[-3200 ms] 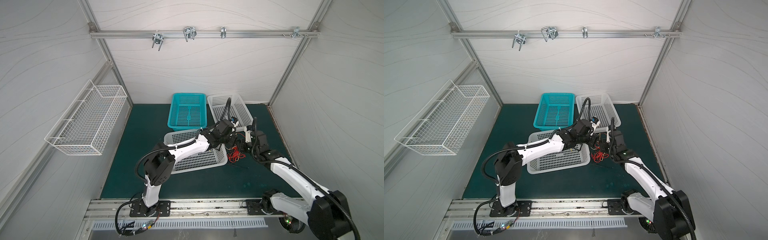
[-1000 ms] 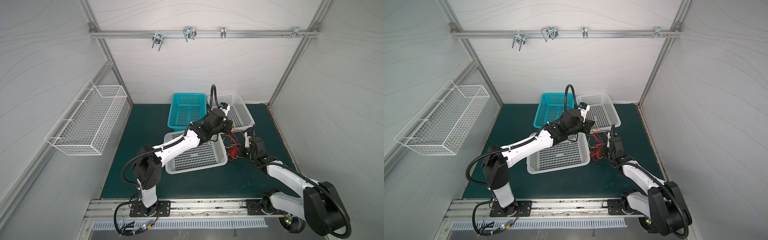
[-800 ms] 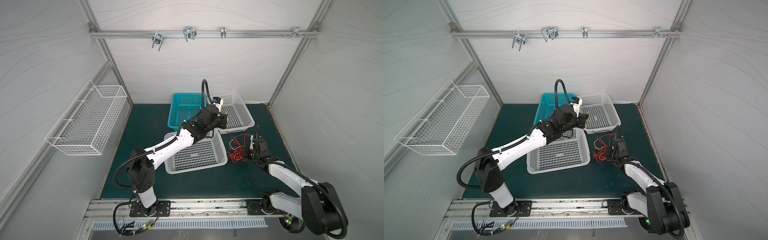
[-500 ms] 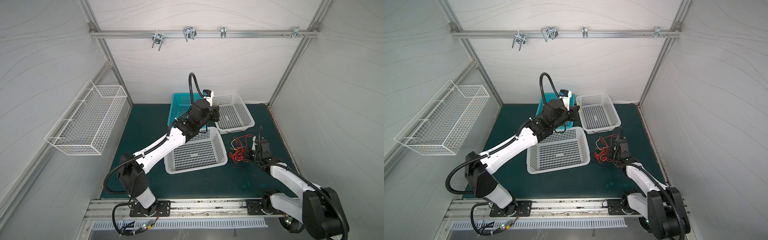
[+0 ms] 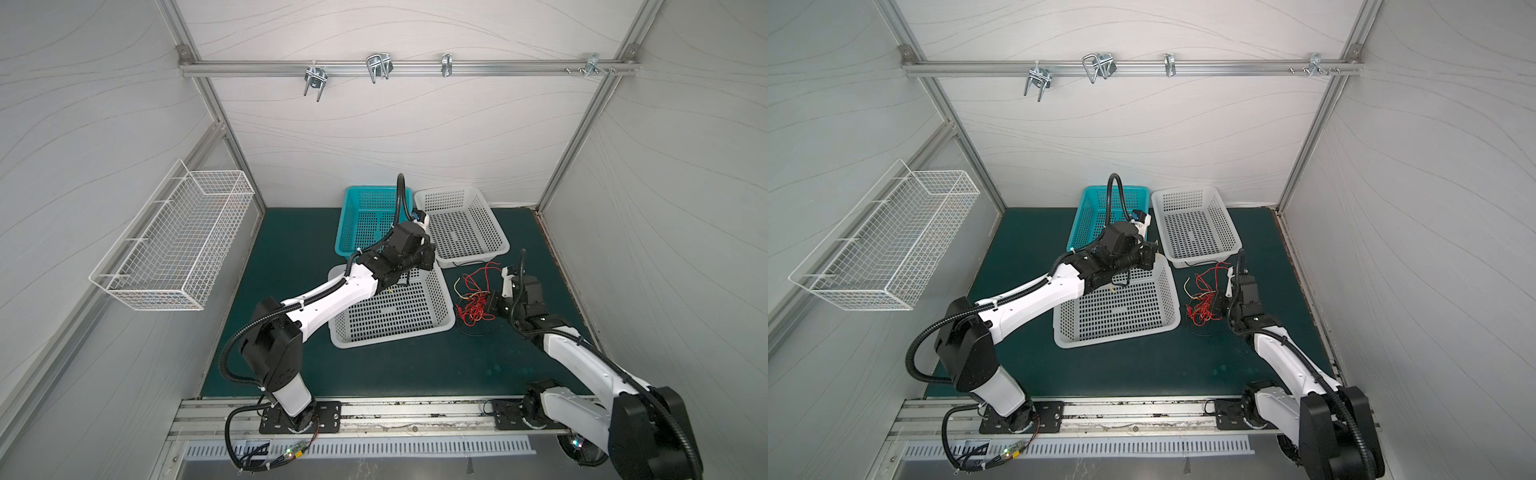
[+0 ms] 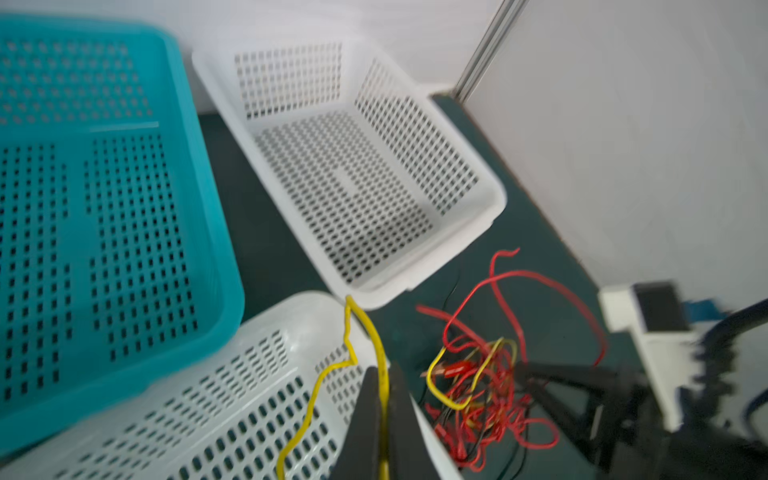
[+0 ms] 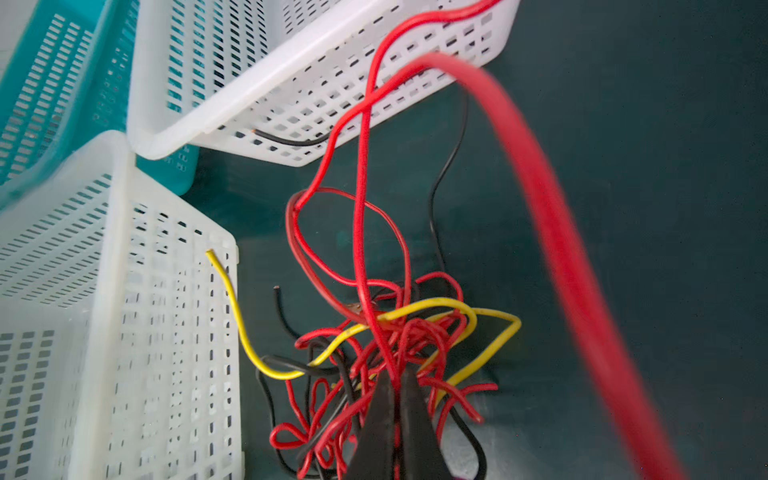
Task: Untangle the cables
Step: 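Lower the yellow wire into the nearer white basket and open left gripper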
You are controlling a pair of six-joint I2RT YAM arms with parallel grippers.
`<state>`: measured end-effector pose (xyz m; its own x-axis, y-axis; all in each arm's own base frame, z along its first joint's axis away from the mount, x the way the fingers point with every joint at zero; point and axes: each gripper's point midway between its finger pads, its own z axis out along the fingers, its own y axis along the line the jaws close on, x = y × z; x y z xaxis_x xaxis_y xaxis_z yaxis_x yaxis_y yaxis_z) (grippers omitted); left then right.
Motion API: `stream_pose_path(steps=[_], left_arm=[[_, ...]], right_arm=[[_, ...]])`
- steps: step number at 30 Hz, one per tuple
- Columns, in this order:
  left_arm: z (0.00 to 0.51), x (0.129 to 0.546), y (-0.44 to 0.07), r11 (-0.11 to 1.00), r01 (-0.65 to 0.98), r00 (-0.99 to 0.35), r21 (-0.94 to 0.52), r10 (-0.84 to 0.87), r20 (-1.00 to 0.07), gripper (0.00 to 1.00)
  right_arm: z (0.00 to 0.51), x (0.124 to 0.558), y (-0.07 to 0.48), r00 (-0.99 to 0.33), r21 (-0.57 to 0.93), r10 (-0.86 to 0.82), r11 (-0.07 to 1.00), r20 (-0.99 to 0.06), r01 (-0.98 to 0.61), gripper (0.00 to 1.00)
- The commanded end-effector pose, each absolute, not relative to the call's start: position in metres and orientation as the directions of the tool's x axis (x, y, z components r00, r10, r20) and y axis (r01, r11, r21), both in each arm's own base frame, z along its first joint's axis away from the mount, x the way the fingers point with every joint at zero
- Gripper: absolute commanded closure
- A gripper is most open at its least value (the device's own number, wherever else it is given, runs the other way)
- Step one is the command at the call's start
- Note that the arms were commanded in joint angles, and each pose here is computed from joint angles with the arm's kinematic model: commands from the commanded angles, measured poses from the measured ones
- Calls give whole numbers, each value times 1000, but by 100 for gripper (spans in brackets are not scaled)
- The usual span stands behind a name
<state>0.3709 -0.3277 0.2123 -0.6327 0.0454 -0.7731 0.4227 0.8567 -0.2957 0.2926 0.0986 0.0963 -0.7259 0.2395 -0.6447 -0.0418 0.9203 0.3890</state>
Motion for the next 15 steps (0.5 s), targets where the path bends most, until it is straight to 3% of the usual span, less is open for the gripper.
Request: stream_pose_path(steps=[1, 9, 12, 15], left_arm=[[189, 358, -319, 860, 426, -655, -279, 81, -751, 100], [150, 350, -316, 861, 446, -683, -247, 148, -715, 98], [150, 352, -315, 864, 448, -674, -229, 159, -721, 66], [150, 353, -311, 871, 443, -663, -212, 158, -732, 52]], right_arm=[[112, 296, 106, -715, 386, 210, 918, -667, -91, 100], [118, 302, 117, -714, 402, 207, 909, -669, -112, 100], [120, 302, 120, -711, 397, 202, 910, -673, -118, 100], [123, 303, 122, -705, 392, 199, 912, -681, -120, 100]])
